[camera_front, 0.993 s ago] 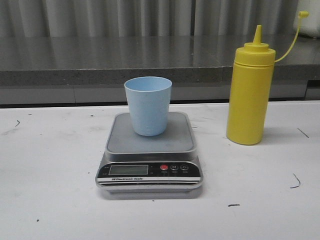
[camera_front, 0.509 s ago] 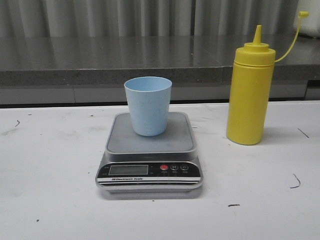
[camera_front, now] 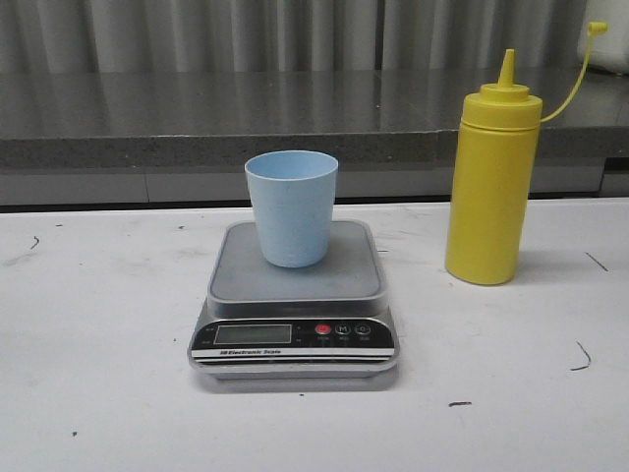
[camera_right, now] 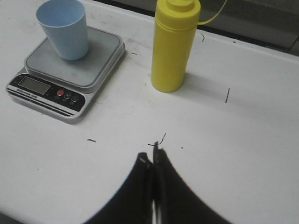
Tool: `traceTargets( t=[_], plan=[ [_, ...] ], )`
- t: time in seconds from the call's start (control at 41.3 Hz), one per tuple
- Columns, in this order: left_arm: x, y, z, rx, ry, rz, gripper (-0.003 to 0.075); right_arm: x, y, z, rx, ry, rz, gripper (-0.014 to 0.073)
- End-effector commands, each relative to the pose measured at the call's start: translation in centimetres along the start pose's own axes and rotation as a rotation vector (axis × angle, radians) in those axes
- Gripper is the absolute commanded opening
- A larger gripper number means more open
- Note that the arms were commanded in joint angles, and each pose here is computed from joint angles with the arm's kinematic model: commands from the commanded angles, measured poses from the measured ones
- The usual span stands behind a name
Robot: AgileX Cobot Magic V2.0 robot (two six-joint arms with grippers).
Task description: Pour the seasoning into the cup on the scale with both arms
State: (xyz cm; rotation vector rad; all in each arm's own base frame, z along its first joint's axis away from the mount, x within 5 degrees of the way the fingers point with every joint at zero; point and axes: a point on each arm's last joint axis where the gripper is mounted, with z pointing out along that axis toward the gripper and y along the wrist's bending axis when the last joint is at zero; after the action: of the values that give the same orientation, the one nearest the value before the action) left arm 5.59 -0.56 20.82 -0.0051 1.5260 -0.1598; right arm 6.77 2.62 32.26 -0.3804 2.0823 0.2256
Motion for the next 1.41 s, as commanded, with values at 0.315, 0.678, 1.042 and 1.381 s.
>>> traceTargets(
  t=[0.315,0.678,1.042,1.381],
  plan=[
    [0.16,0.09,-0.08,-0.004,-0.056,0.022,-0.002,-1.22,-0.11,-0.42,0.013,-0.085,-0.004,-0.0117],
    [0.14,0.09,-0.08,-0.004,-0.058,0.022,-0.002,-1.22,-0.11,-0.42,0.013,-0.085,-0.004,-0.0117],
    [0.14,0.09,-0.08,-0.004,-0.058,0.022,-0.002,-1.22,-0.11,-0.42,0.013,-0.085,-0.004,-0.0117],
    [0.14,0.09,-0.08,-0.004,-0.058,0.022,-0.002,-0.51,-0.42,-0.47,0.05,-0.129,-0.027,-0.0117]
  ],
)
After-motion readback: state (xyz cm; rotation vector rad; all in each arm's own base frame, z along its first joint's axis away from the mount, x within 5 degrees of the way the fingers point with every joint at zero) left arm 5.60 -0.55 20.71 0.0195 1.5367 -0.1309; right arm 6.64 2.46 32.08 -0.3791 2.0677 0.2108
